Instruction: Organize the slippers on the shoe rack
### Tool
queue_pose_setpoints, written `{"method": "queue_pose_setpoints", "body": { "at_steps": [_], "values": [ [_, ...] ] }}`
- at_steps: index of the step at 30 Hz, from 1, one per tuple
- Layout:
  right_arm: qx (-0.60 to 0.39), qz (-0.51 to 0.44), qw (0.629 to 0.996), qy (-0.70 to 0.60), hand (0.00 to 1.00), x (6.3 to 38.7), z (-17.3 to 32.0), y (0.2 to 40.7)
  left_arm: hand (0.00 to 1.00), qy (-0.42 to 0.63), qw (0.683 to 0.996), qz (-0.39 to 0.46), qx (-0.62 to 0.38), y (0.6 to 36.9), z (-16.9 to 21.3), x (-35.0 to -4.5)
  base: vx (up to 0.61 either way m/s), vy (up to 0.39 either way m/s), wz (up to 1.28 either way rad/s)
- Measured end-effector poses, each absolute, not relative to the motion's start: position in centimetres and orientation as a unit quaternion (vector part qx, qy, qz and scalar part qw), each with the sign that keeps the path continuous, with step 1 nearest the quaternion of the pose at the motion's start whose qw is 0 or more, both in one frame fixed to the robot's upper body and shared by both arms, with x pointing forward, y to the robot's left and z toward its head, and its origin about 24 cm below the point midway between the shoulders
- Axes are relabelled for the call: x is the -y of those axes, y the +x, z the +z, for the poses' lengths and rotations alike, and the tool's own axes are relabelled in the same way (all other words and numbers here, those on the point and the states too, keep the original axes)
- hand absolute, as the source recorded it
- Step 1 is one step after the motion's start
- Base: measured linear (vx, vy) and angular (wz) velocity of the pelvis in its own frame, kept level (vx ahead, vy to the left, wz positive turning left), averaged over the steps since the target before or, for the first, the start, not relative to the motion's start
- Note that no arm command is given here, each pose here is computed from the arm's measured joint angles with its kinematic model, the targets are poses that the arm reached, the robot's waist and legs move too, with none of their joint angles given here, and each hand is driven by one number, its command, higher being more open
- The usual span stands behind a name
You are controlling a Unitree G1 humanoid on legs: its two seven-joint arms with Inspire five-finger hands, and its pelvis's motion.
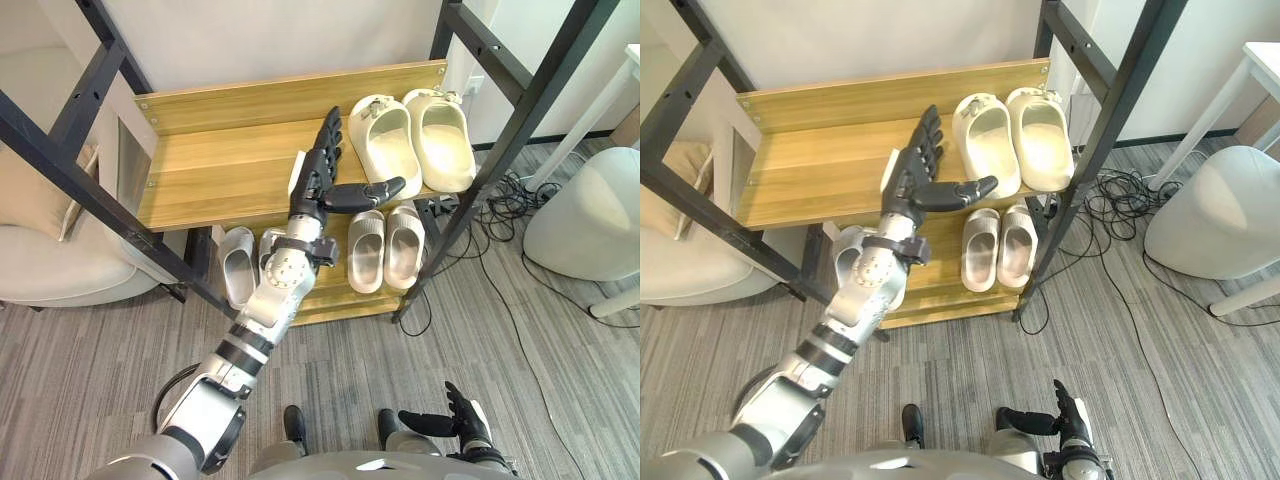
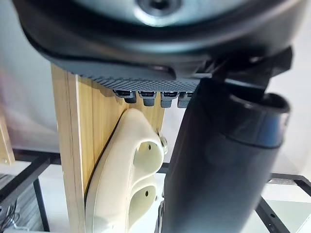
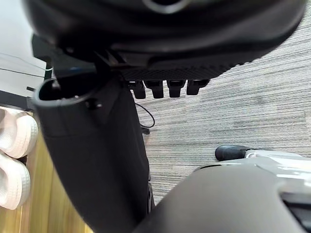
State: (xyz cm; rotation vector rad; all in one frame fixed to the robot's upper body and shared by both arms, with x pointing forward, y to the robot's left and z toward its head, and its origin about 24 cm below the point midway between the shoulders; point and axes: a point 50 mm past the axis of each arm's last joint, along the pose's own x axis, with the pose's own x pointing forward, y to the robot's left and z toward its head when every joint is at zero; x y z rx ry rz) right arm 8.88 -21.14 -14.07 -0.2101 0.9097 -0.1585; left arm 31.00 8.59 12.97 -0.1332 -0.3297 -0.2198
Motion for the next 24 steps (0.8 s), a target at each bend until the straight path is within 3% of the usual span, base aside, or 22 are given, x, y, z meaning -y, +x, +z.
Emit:
{"method": "queue_pose_setpoints", "body": {
  "at_steps": [8, 14, 19, 24],
  "values": [
    [-0.446, -0.068, 0.886, -0.106, 1.00, 21.3, -14.3, 8.7, 1.00, -0.094, 0.972, -0.150, 0.153, 26.5, 11.2, -9.5, 0.00, 0.006, 0.21],
    [-0.452, -0.057, 0.883, -0.115, 1.00, 21.3, -14.4, 8.7, 1.00, -0.152, 0.957, -0.228, 0.098, 23.8, 9.2, -8.2, 0.02, -0.006, 0.20],
    [-0.457, -0.048, 0.880, -0.119, 1.00, 21.3, -14.6, 8.7, 1.00, -0.266, 0.898, -0.349, -0.003, 19.7, 6.5, -4.8, 0.03, -0.006, 0.14],
    [-0.456, -0.044, 0.880, -0.121, 1.00, 21.4, -14.6, 8.9, 1.00, -0.279, 0.854, -0.425, -0.113, 16.4, 2.8, -3.0, 0.01, -0.001, 0.01]
  ]
}}
